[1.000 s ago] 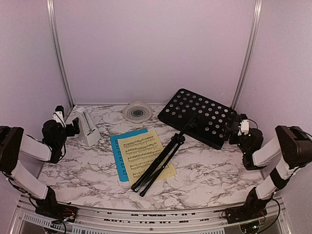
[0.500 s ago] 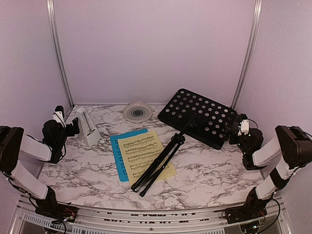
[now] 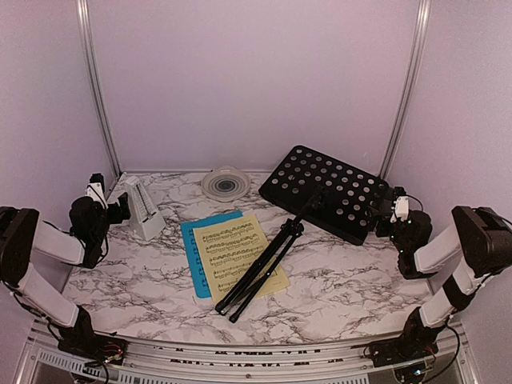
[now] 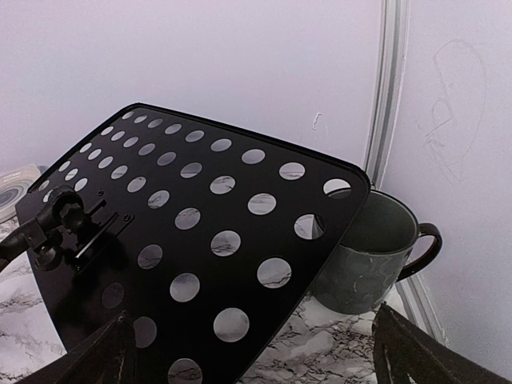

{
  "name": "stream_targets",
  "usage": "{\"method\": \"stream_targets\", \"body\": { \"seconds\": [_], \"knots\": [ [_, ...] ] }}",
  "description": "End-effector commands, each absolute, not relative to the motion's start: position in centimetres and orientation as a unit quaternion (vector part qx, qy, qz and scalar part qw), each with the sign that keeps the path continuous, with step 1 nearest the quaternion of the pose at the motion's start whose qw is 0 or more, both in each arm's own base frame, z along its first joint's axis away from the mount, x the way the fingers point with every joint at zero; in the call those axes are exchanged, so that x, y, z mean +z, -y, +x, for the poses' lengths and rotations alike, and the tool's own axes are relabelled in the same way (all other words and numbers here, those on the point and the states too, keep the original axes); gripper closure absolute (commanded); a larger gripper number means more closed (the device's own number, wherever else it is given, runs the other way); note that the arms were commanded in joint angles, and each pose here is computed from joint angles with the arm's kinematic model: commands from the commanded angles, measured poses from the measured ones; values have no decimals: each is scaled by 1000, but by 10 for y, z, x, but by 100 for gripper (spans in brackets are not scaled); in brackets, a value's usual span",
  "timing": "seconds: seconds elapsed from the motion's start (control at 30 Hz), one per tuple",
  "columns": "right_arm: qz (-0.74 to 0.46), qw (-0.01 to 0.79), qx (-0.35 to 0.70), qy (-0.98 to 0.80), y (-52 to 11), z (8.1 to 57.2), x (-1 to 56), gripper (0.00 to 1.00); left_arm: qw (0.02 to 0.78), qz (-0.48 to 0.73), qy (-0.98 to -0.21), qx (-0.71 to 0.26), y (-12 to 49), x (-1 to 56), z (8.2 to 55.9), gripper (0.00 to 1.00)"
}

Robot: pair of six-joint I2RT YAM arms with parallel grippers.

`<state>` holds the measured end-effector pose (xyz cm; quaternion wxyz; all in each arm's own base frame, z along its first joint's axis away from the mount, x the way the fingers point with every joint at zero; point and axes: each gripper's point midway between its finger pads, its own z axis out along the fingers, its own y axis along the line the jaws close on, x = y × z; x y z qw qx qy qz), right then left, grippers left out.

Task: Pack up the instrument practice props
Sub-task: Reset both arms

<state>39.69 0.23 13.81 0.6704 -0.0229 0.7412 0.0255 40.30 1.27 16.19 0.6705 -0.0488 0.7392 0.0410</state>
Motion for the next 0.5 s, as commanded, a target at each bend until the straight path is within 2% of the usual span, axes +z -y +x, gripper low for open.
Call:
{"method": "stream_targets", "body": {
  "seconds": [0.0,0.47],
  "knots": [
    [-21,686,26,-726,-3,403,151,0,675,-68,-733,44,-19,163,403,0],
    [-22,686,26,-727,-4,403,151,0,676,-67,-732,44,-19,164,403,1]
  ]
}}
